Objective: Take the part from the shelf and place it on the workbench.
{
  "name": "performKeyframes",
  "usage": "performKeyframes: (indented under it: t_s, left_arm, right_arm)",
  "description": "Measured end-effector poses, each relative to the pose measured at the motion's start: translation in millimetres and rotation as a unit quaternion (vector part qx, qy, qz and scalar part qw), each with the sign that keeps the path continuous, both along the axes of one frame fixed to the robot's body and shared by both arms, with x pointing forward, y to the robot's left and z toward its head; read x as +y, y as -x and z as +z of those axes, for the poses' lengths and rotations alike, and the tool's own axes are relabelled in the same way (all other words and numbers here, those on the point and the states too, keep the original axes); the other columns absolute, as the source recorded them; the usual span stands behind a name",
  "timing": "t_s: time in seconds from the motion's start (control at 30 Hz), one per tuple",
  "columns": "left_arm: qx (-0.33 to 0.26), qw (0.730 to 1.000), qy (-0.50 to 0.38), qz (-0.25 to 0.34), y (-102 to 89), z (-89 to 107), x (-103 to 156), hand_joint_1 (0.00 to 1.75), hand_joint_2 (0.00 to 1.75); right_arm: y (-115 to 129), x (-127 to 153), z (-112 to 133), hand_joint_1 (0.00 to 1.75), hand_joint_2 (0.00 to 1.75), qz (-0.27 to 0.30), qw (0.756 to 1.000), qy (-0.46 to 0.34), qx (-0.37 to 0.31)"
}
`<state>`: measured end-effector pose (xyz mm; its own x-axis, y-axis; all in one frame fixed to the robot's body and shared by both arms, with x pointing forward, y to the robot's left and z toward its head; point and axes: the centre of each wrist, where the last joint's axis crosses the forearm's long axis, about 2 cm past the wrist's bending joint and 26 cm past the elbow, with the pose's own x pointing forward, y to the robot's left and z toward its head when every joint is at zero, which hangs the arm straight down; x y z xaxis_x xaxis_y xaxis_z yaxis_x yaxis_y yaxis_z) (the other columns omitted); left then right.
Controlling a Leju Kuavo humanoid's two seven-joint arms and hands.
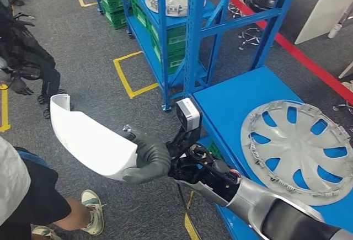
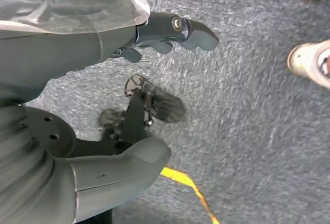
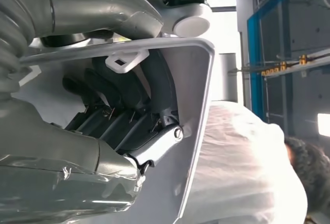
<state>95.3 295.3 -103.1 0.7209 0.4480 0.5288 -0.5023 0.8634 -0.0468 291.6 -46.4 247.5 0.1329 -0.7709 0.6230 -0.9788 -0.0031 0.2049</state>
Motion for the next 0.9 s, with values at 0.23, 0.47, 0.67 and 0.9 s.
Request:
performKeyframes:
  t_s: [0.23, 0.47, 0.67, 0.9]
  left_arm:
    - [-0.001, 1.000, 0.000, -0.001, -0.6, 0.1, -0.6, 0.00, 1.75]
    - [0.003, 1.000, 0.001, -0.003, 1.3, -0.3, -1.1, 0.00, 1.75]
    - [0.005, 1.000, 0.001, -0.003, 3.3, -0.7, -1.2, 0.00, 1.75]
    - [0.003, 1.000, 0.001, -0.003, 2.1, -0.4, -1.1, 0.00, 1.75]
  right_arm:
    - [-0.3, -0.7, -1.5, 1.66, 1.75, -0.002, 1.000, 0.001, 0.003]
    - [-1.0, -1.1, -1.0, 1.66, 1.75, -0.005, 1.000, 0.000, 0.004]
    - [0.8, -1.1, -4.3, 1.66, 1.75, -0.005, 1.000, 0.002, 0.010]
    - [0.6, -1.2, -3.8, 1.66, 1.75, -0.003, 1.000, 0.001, 0.009]
